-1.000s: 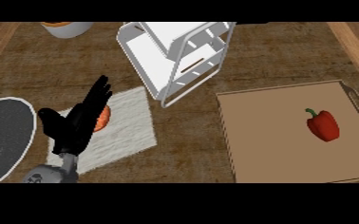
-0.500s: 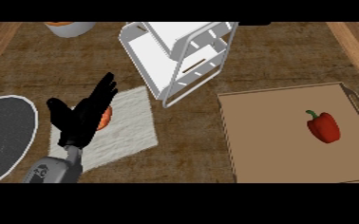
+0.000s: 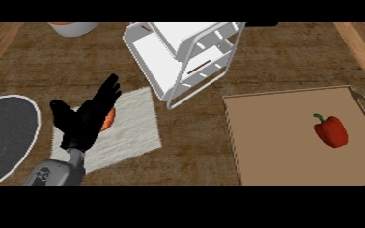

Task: Pick the bell pepper from the tray and place it in the tiered basket

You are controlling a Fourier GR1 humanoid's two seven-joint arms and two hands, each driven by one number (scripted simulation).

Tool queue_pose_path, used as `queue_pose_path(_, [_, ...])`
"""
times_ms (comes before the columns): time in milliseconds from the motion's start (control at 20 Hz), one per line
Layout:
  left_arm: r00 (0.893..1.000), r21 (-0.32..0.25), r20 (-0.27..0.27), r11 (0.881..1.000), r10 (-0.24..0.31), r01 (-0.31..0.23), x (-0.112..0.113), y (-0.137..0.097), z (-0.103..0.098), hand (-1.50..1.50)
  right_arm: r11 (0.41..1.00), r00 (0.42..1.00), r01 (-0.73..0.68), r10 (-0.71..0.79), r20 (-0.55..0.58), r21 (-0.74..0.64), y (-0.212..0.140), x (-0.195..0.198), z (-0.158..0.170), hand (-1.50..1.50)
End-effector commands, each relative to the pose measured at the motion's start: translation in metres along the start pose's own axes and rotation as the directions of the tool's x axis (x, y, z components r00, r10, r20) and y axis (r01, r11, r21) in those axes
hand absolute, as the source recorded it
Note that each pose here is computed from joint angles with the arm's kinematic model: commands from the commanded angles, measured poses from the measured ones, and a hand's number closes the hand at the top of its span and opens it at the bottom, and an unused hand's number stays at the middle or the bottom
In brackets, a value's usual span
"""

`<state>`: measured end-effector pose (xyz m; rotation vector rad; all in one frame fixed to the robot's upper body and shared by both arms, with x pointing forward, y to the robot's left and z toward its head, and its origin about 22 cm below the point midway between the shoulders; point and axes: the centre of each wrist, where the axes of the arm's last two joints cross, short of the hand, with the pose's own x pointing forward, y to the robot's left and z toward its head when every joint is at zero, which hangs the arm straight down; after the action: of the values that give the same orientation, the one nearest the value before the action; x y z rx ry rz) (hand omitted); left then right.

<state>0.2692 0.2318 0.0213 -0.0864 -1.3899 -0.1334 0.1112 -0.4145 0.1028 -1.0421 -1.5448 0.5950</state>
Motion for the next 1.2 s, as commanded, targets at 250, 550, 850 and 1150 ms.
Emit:
queue_pose_path(250, [1.0,-0.035,0.015,0.999,0.001,-0.001,0.021,-0.011,-0.022,0.0,0.995,0.985,-0.079,0.086,-0.147,0.055,0.027,0.1,0.0,-1.5])
queue_pose_path(550, [1.0,-0.03,-0.006,1.0,0.006,-0.006,0.0,-0.003,-0.014,0.0,0.967,0.943,-0.212,0.24,-0.23,0.138,0.073,0.089,-0.01,-1.5])
queue_pose_path(850, [1.0,-0.011,-0.005,1.0,0.011,-0.011,0.01,-0.014,-0.014,0.0,0.966,0.937,-0.17,0.22,-0.273,0.197,0.08,0.079,-0.015,-1.5])
queue_pose_path(1150, [1.0,-0.005,-0.006,1.0,0.029,-0.029,0.019,-0.008,-0.017,0.0,0.956,0.915,-0.22,0.271,-0.3,0.193,0.1,0.072,-0.01,-1.5])
